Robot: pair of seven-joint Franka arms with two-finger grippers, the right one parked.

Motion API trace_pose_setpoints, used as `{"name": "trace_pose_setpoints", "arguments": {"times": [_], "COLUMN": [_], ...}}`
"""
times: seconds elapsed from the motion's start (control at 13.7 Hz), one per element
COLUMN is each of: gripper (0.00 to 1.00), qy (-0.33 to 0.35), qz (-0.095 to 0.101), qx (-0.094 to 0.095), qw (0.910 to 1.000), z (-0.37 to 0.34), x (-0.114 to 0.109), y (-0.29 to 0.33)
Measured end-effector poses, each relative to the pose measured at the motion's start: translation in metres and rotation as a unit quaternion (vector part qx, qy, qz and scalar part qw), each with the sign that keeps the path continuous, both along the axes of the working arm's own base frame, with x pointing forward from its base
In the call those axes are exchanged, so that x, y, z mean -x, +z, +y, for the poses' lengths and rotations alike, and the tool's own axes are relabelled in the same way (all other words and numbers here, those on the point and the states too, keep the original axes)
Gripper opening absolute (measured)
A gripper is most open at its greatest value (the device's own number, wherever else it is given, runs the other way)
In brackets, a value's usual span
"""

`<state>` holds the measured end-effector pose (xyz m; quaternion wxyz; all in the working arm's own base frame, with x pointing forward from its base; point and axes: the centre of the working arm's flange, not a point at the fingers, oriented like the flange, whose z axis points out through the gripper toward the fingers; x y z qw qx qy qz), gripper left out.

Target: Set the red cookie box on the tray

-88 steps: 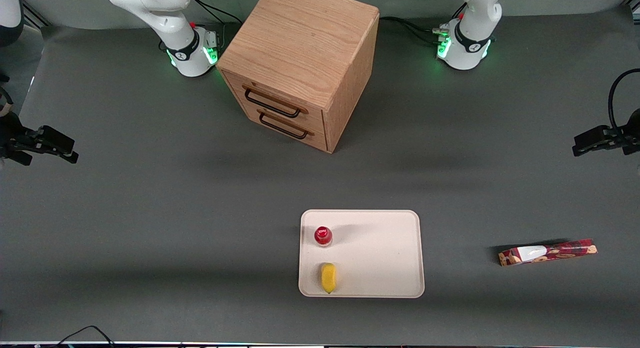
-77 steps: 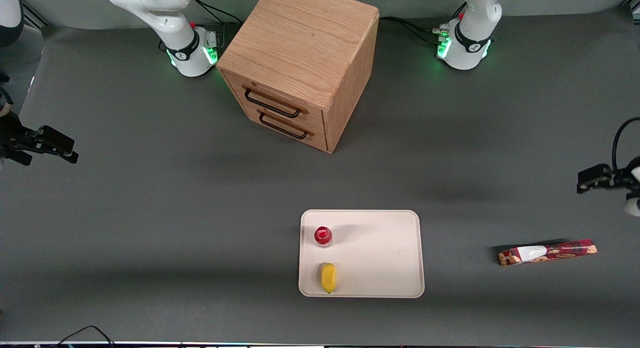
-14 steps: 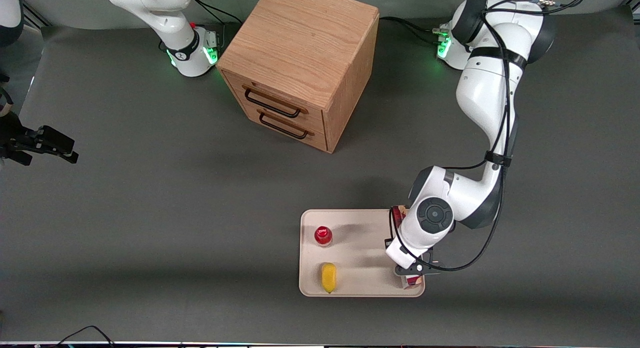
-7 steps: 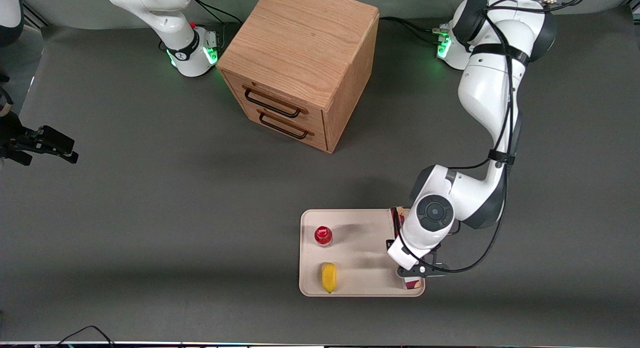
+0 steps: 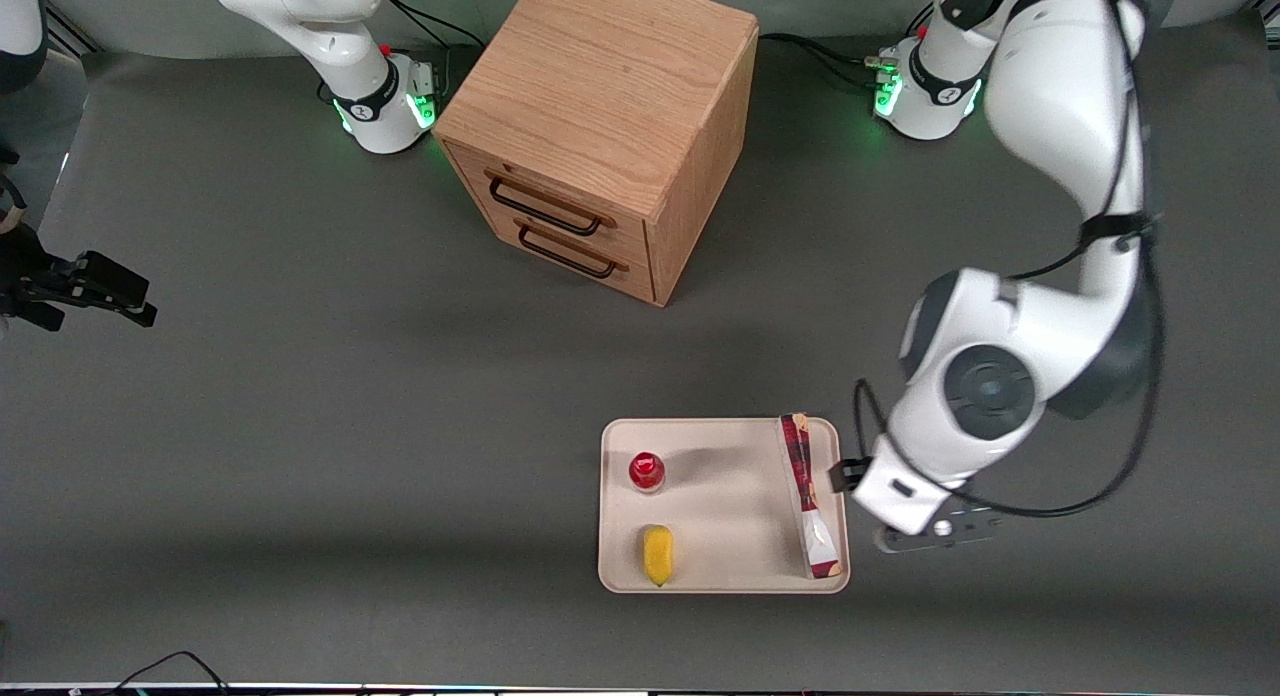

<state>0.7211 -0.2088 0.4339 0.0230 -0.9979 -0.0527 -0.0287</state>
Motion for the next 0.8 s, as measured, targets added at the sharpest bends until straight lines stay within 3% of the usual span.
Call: {"name": "trace_pose_setpoints", "arguments": {"times": [0.22,0.51,0.8], "gripper": [1.0,1.0,1.0], "qy": [-0.074,-0.083,-0.078], "qz": [0.024,0.044,0.054], "qx": [-0.002,0.004,0.005], "qw": [0.997,0.9956,0.9955], "z": [0.078,0.142,0.162], "x": [0.01,0.034,0.07], "y": [0.062,0.111,0.137]}}
